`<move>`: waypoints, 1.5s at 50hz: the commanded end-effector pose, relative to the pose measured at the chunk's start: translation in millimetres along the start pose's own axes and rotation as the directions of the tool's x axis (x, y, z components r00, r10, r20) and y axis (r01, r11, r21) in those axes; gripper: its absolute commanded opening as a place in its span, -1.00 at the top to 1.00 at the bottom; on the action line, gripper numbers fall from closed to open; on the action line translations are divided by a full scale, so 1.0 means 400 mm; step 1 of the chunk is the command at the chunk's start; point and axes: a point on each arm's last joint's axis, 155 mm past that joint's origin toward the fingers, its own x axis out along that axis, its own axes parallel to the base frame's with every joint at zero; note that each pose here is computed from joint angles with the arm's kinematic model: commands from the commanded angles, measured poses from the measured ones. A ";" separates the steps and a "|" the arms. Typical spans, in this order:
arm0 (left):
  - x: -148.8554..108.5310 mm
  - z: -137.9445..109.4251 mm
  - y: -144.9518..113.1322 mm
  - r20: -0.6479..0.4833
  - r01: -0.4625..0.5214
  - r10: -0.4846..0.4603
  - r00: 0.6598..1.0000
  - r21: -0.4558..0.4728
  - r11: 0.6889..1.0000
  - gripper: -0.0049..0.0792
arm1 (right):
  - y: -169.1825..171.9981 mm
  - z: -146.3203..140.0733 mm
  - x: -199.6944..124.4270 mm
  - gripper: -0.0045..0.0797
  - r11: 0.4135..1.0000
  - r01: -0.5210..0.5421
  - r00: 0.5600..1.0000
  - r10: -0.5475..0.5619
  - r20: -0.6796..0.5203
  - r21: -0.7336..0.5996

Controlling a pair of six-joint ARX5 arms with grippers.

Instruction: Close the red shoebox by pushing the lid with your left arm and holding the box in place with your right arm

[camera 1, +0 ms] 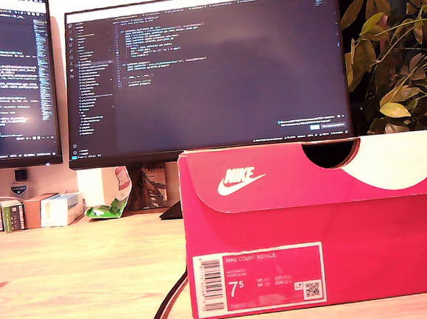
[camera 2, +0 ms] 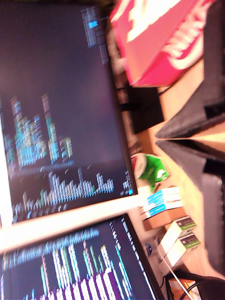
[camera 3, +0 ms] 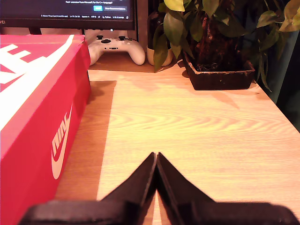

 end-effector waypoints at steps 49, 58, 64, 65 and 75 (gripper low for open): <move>0.028 -0.235 0.111 0.000 -0.173 0.174 0.985 -0.112 0.979 0.93 | 0.001 -0.017 0.006 0.92 1.000 0.000 1.000 0.000 -0.007 0.006; 0.031 -0.255 0.121 -0.006 -0.188 0.188 0.982 -0.112 0.976 0.93 | 0.001 -0.017 0.006 0.92 1.000 0.001 1.000 -0.001 -0.007 0.006; 0.035 -0.289 0.125 -0.031 -0.194 0.191 0.981 -0.113 0.975 0.93 | 0.001 -0.017 0.006 0.92 1.000 0.001 1.000 -0.001 -0.007 0.006; 0.035 -0.294 0.125 -0.035 -0.194 0.191 0.981 -0.113 0.974 0.93 | 0.001 -0.017 0.006 0.92 1.000 0.001 1.000 -0.001 -0.007 0.006; 0.035 -0.307 0.126 -0.053 -0.197 0.192 0.980 -0.112 0.974 0.93 | 0.001 -0.017 0.006 0.92 1.000 0.001 1.000 -0.001 -0.007 0.006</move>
